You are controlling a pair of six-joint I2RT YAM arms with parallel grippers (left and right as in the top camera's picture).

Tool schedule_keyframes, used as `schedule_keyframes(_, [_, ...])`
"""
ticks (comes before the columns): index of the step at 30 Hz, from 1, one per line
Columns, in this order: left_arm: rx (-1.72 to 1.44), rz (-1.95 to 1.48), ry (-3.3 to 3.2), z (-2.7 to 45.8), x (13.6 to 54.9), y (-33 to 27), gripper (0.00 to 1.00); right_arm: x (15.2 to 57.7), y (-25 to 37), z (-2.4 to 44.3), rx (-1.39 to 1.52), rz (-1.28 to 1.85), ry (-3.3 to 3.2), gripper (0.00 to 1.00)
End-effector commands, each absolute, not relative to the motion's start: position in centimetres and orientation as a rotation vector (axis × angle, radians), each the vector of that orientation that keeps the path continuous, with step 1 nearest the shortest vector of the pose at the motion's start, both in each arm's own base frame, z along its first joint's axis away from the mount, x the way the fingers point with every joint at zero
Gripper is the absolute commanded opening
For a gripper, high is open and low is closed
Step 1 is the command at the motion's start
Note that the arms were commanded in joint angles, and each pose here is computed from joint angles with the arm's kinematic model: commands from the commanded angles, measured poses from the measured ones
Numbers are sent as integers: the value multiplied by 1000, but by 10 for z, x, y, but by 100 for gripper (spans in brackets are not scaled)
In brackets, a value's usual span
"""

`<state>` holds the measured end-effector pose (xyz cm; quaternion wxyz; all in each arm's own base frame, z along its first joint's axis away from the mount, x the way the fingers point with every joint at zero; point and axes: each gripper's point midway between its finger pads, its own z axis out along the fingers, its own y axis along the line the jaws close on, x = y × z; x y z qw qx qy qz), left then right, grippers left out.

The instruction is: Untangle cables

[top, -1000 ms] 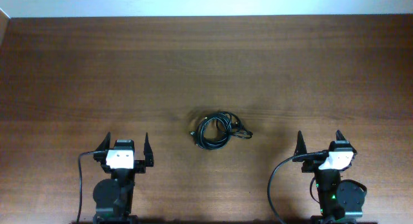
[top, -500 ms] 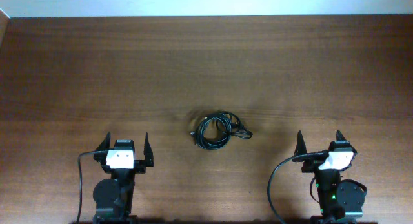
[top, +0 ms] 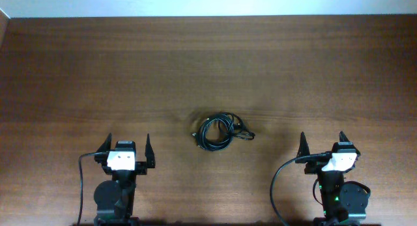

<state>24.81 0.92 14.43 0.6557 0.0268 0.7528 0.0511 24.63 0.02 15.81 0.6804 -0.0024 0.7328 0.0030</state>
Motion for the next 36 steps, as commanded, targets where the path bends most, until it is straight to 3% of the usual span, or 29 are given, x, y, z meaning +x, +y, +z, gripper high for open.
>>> schedule_keyframes(1, [55,114,1709,143,248,9,99,246,-5,156,17,-13,1648,99])
schedule_keyframes(12, [55,115,1708,143,248,9,99,246,-5,156,17,-13,1648,99])
schedule_keyframes(20, [183,-24,1572,174,249,-21,98,247,-1,167,28,32,1603,99])
schedule_keyframes(27, [210,-171,1410,259,230,-41,98,231,27,226,-184,70,1510,99])
schedule_keyframes(33, [288,-333,1496,327,200,-66,99,184,31,344,-206,58,1278,99])
schedule_keyframes(36, [326,-470,1564,345,200,-82,99,162,37,374,-188,139,1265,99])
